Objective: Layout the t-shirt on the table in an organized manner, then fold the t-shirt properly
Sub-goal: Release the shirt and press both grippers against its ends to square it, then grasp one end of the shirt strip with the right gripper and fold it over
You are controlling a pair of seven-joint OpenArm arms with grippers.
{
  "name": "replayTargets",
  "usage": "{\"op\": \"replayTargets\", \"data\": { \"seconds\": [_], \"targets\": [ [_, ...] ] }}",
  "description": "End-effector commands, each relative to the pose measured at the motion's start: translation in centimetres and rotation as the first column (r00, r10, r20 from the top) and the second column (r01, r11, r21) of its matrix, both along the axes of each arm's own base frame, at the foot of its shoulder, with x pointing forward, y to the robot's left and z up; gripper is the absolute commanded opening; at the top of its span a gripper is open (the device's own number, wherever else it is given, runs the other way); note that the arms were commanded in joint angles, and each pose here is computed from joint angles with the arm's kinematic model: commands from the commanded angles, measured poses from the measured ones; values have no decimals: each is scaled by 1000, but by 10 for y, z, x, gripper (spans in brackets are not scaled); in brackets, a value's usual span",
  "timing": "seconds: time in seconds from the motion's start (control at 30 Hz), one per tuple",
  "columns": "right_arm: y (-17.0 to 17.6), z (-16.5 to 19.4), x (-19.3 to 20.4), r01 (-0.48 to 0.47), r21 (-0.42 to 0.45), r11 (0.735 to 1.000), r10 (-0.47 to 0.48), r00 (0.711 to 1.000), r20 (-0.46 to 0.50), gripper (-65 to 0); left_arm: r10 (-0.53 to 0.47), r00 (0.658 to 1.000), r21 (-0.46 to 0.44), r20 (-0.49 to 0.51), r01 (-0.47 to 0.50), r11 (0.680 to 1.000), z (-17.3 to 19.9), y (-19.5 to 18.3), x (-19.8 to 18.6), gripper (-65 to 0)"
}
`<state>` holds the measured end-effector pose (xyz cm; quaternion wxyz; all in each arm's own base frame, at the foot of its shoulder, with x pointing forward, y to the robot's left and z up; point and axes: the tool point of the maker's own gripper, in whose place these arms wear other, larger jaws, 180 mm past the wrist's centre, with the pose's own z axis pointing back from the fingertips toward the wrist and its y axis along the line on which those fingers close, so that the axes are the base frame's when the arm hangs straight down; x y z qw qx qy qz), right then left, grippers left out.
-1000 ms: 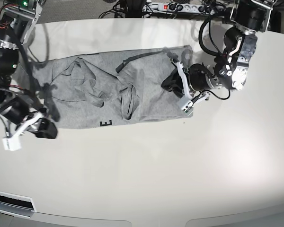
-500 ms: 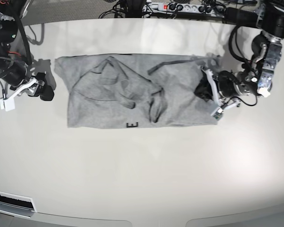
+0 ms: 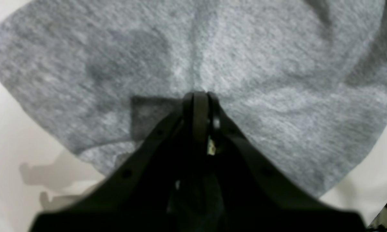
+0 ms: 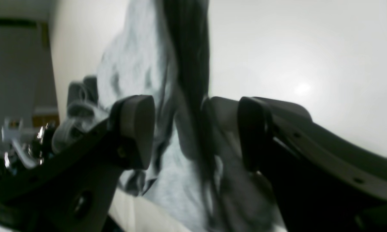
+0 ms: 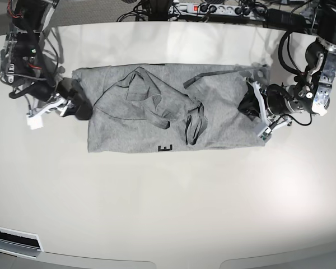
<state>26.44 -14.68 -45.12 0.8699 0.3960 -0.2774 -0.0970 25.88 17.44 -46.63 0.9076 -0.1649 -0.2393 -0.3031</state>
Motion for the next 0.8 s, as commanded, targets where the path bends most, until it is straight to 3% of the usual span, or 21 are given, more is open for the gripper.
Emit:
{"op": "replayTargets", "data": {
  "seconds": [0.0,0.17,0.53,0.7,0.77],
  "targets": [
    [4,4,6,-41,-22,999,41,999,18,-230,-3,1000,66,-28,5,998,-3,16,-2,-650],
    [36,-1,-1,-154,-23,988,154,988,3,-230,-9,1000,70,-30,11,997,-2,16,0,-650],
    [33,4,8,-109,-18,994,109,993,46,-238,-4,999,57,-34,5,998,-1,14,0,-650],
    [36,5,10,-107,-13,994,108,993,51,-336,1,999,44,-35,0,999,0,13,0,-650],
    [37,5,10,-107,-10,994,107,993,51,-487,1,999,43,-33,1,999,1,13,1,-650]
  ]
}}
